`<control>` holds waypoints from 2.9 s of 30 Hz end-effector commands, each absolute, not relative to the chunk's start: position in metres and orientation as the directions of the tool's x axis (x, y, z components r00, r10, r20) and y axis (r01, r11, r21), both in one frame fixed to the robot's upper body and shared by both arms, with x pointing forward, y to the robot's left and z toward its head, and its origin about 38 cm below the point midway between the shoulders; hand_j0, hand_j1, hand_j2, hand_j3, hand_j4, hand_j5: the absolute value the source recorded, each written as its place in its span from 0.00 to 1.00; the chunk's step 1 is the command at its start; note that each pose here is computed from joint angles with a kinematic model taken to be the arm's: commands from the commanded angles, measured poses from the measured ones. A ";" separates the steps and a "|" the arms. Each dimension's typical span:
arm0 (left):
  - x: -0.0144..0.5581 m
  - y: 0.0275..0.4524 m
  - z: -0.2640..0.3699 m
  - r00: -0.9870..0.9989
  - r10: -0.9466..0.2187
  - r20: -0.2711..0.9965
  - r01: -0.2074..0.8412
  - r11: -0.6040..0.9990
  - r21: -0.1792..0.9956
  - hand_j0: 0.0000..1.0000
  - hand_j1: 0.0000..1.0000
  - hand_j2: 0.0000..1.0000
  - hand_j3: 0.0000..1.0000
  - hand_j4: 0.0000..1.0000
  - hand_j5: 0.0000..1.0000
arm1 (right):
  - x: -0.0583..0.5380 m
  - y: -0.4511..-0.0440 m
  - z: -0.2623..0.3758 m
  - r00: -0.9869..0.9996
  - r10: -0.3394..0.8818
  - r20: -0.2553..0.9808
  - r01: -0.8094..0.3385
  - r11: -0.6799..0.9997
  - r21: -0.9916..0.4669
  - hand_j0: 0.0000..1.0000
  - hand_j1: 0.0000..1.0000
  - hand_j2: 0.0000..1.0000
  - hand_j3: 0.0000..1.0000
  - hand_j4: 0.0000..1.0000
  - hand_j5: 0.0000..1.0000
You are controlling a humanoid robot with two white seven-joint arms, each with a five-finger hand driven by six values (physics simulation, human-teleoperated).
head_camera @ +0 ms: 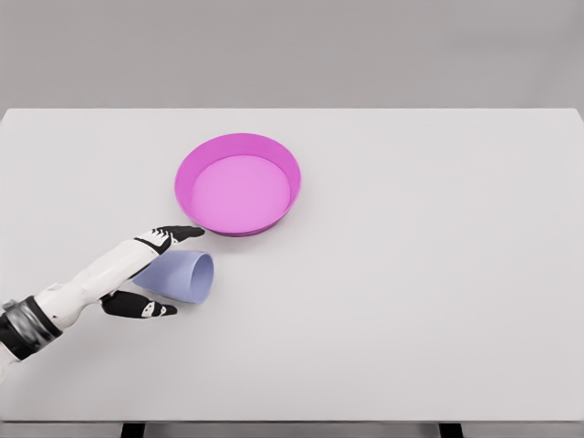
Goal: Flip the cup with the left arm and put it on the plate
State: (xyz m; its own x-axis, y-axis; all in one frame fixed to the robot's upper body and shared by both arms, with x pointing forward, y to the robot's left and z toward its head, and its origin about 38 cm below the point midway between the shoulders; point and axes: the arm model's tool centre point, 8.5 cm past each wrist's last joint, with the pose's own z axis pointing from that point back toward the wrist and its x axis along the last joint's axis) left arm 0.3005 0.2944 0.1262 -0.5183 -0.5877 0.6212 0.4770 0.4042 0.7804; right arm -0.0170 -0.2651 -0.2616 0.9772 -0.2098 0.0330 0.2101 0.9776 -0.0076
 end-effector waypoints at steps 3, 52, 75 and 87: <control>0.300 0.293 0.124 -0.512 -0.588 0.626 0.479 0.409 0.777 1.00 1.00 1.00 1.00 1.00 1.00 | -0.017 -0.265 -0.262 0.977 -0.209 0.033 0.210 0.978 -0.007 1.00 1.00 1.00 1.00 1.00 1.00; 0.303 0.285 0.117 -0.488 -0.612 0.622 0.493 0.395 0.775 0.93 0.93 0.93 0.93 0.93 0.93 | -0.017 -0.265 -0.262 0.977 -0.211 0.033 0.211 0.977 -0.008 1.00 1.00 1.00 1.00 1.00 1.00; 0.304 0.285 0.119 -0.499 -0.606 0.619 0.489 0.393 0.779 0.69 0.69 0.69 0.69 0.69 0.69 | -0.017 -0.265 -0.262 0.977 -0.211 0.033 0.211 0.977 -0.008 1.00 1.00 1.00 1.00 1.00 1.00; 0.307 0.285 0.124 -0.504 -0.599 0.622 0.474 0.410 0.779 0.69 0.69 0.69 0.69 0.69 0.69 | -0.017 -0.265 -0.262 0.977 -0.209 0.033 0.210 0.978 -0.007 1.00 1.00 1.00 1.00 1.00 1.00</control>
State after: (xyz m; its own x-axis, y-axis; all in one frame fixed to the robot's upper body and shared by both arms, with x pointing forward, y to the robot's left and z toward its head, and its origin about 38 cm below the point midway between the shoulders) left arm 0.3061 0.2847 0.1225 -0.5044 -0.6017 0.6193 0.4764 0.4043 0.7808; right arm -0.0170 -0.2651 -0.2616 0.9772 -0.2097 0.0330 0.2101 0.9777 -0.0076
